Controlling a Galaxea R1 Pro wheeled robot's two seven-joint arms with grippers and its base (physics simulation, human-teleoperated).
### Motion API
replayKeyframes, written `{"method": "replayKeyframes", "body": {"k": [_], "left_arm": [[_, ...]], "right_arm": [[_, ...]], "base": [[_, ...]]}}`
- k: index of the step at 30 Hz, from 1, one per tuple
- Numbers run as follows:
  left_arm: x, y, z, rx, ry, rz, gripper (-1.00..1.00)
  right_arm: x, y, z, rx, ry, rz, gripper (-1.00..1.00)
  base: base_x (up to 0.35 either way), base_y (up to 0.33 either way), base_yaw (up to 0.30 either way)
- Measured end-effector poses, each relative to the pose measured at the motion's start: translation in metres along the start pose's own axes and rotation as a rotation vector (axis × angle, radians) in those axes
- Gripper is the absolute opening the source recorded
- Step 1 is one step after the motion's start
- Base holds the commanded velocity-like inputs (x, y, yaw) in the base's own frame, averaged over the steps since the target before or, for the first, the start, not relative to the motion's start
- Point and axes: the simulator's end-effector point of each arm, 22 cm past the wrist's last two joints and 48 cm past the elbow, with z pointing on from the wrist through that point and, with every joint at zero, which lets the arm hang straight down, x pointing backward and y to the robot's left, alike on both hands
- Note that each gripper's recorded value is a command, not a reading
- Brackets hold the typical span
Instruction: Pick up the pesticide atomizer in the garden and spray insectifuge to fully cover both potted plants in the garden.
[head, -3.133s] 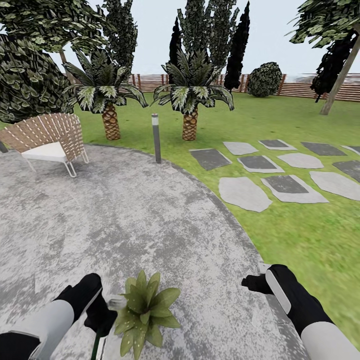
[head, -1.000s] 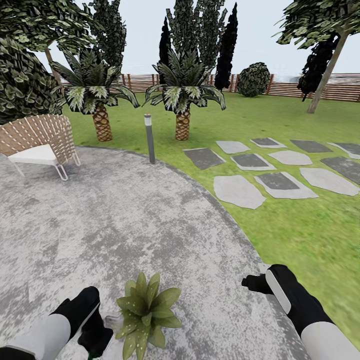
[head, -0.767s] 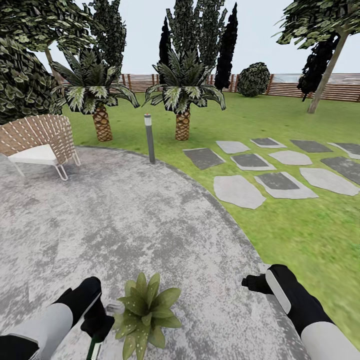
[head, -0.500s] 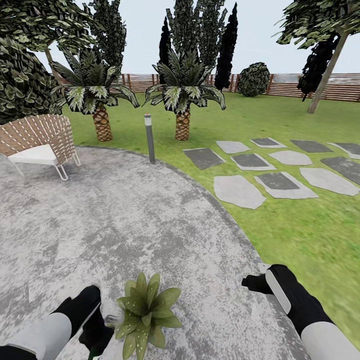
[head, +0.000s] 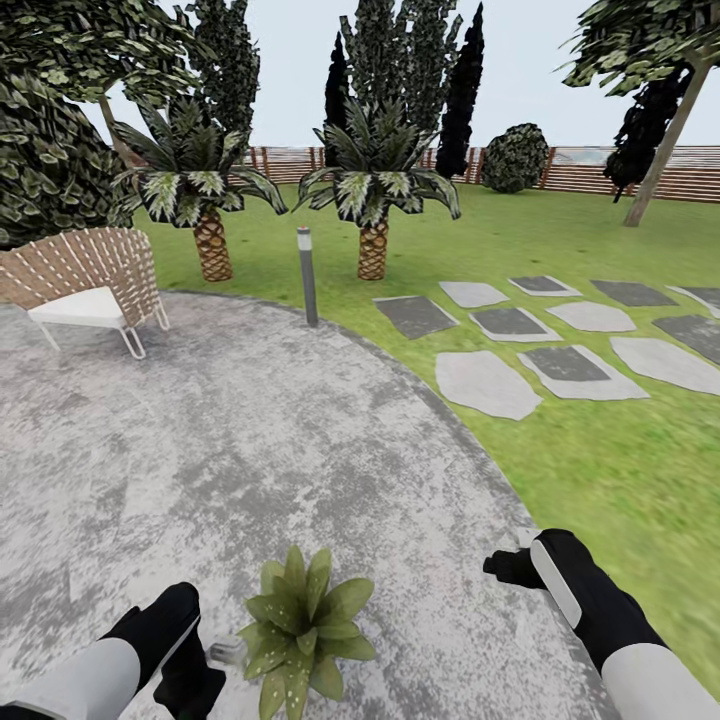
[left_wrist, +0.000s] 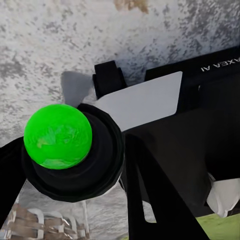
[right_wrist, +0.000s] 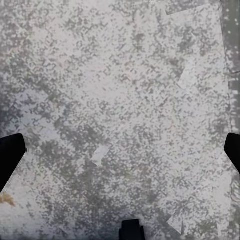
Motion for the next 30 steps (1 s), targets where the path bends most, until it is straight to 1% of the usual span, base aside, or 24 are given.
{"method": "replayKeyframes", "body": {"k": [8,15,22,26,30], "left_arm": [[-0.0055,0.0048,-0.0058,-0.012,-0.010,0.001,-1.00],[-0.0012,0.0029,-0.0018,-0.006,-0.002,0.000,-1.00],[-0.0007,0.0005,-0.0006,0.003,-0.003,-0.004,-1.00],[-0.0004,0.0005,-0.0003,0.006,-0.002,-0.008,-1.00],[-0.0011,-0.0003,-0.0014,0.011,-0.007,-0.012,-1.00]], "right_arm": [[0.0004,0.0013,0.0002,-0.001,0.001,-0.002,1.00],[0.0005,0.0013,0.0002,-0.001,0.002,-0.002,1.00],[0.0005,0.0015,0.0002,-0.002,0.002,-0.002,1.00],[0.0010,0.0018,0.0005,-0.002,0.004,-0.002,1.00],[0.0014,0.0016,-0.0002,-0.003,0.005,-0.002,1.00]], "base": [[0.020,0.018,-0.009],[0.022,0.032,-0.145],[-0.002,0.002,-0.029],[-0.149,0.139,-0.020],[-0.144,0.139,-0.163]]}}
